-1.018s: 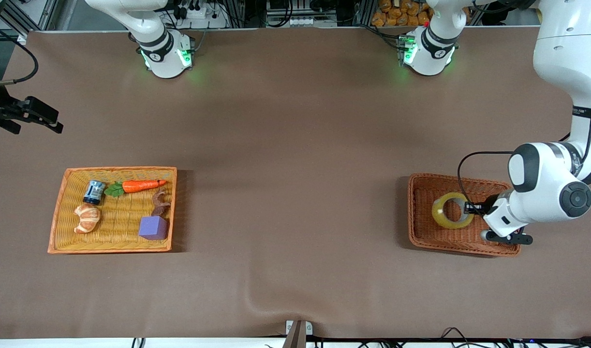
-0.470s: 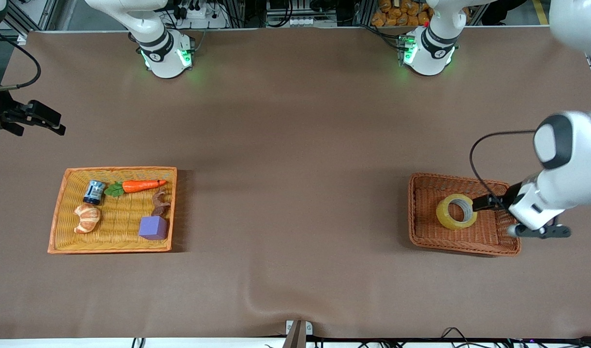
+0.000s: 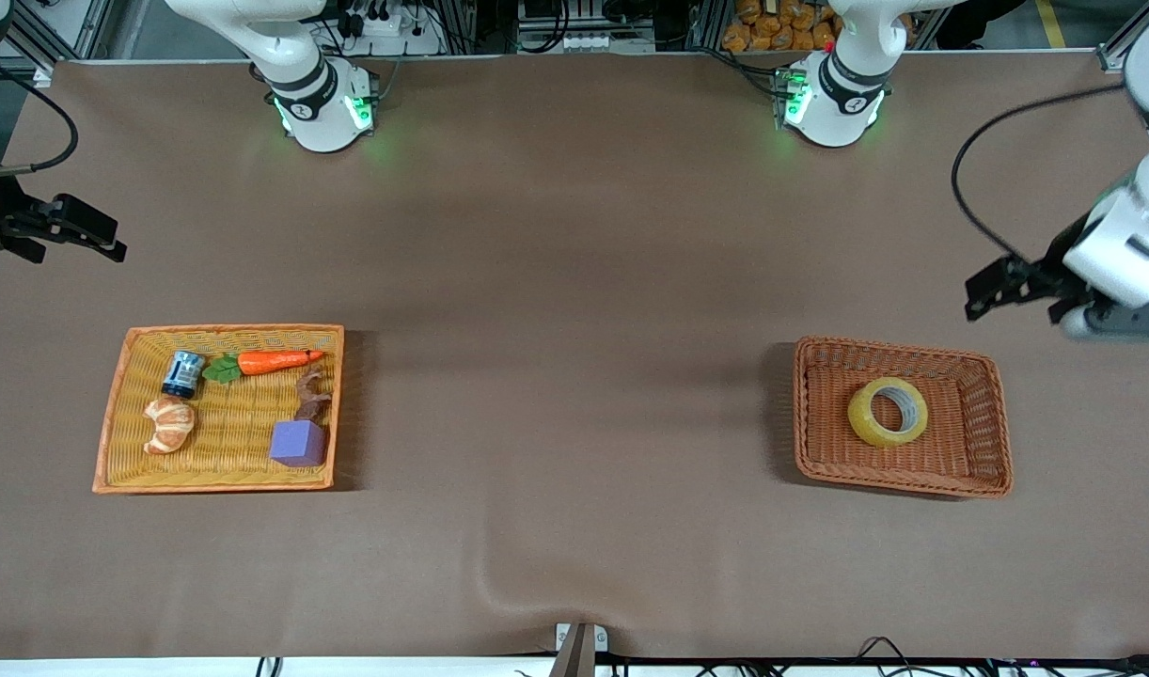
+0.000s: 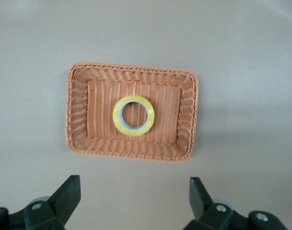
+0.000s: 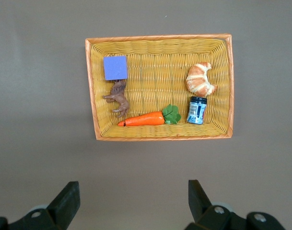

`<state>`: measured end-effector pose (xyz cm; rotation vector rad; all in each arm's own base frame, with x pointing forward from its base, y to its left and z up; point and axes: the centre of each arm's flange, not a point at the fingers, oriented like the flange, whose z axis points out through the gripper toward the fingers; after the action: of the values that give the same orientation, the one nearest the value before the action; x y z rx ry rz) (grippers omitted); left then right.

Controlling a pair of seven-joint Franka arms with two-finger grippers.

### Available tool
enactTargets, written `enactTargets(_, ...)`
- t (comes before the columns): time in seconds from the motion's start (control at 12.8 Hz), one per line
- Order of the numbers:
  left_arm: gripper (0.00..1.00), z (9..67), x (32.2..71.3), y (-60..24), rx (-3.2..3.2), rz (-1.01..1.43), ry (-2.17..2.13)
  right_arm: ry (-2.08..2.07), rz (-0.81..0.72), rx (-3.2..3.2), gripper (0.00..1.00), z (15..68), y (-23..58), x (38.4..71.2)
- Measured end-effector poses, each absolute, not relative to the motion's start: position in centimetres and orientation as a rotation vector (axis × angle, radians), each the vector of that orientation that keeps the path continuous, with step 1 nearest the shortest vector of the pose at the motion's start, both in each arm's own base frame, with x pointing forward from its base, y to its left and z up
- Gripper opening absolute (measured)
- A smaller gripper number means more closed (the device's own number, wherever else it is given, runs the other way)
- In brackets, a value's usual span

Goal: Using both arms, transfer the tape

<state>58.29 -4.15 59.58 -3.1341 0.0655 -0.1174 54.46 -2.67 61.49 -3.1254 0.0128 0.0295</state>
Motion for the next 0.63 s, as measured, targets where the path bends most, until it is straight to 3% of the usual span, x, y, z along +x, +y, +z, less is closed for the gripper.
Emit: enactTargets(0.63, 1.0, 62.8, 56.3, -3.6, -3.122, -0.039, 0.047, 0.015, 0.021, -3.126, 1.0, 61.8, -2.7, 54.5)
